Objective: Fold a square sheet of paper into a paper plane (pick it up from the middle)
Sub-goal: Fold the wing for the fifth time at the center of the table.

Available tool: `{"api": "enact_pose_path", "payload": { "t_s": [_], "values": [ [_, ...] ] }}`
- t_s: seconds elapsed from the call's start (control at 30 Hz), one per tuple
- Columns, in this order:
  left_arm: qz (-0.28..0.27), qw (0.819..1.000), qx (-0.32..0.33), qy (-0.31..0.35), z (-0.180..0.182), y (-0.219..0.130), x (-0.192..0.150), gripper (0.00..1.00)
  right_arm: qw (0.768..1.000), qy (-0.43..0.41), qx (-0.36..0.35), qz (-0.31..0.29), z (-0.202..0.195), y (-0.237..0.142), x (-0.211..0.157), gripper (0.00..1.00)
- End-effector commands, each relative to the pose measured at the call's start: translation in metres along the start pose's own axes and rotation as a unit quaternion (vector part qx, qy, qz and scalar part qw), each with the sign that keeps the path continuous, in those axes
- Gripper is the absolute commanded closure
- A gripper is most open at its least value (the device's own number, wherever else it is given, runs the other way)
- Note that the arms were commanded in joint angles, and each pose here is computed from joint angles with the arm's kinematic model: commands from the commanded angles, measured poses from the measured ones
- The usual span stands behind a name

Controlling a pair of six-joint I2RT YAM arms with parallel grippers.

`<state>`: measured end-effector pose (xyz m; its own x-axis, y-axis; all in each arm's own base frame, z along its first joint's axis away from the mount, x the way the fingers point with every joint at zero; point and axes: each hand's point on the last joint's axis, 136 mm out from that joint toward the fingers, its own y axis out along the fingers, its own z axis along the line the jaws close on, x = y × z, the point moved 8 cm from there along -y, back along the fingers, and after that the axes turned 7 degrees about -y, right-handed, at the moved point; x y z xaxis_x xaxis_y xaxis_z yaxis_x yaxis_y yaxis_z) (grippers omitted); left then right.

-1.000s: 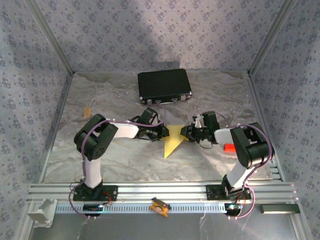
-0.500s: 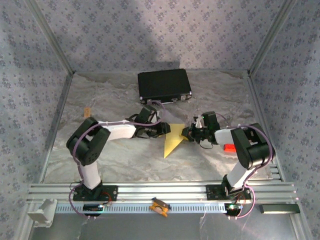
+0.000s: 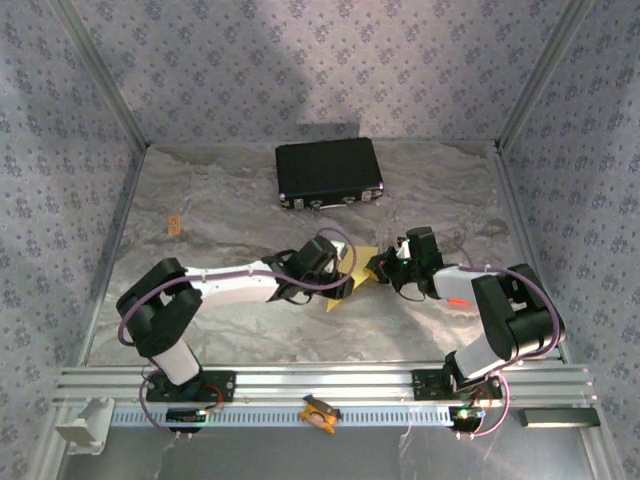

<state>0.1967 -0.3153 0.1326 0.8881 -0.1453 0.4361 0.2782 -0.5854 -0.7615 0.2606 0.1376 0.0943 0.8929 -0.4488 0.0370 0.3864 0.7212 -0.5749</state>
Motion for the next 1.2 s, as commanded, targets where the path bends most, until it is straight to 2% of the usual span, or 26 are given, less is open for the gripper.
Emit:
{"api": "enact_pose_path", "payload": {
  "t_s": [0.0,0.2,0.6,1.17],
  "values": [
    [-0.017,0.996,0.059,0.068,-0.001,-0.006,-0.009,0.52,1.0,0.011,0.001,-0.007,0.004,-0.002,-0.001,1.0],
    [-0.007,0.987,0.102,0.124,-0.015,0.005,-0.018,0.5,1.0,0.006,0.005,-0.005,0.01,-0.001,-0.001,1.0],
    [0.011,0.982,0.138,0.126,-0.016,0.026,-0.024,0.53,1.0,-0.001,0.009,-0.001,0.016,-0.002,0.0,0.99],
    [0.01,0.974,0.177,0.139,-0.017,0.033,-0.028,0.64,1.0,0.0,0.009,-0.001,0.017,-0.003,0.001,0.99]
  ]
}}
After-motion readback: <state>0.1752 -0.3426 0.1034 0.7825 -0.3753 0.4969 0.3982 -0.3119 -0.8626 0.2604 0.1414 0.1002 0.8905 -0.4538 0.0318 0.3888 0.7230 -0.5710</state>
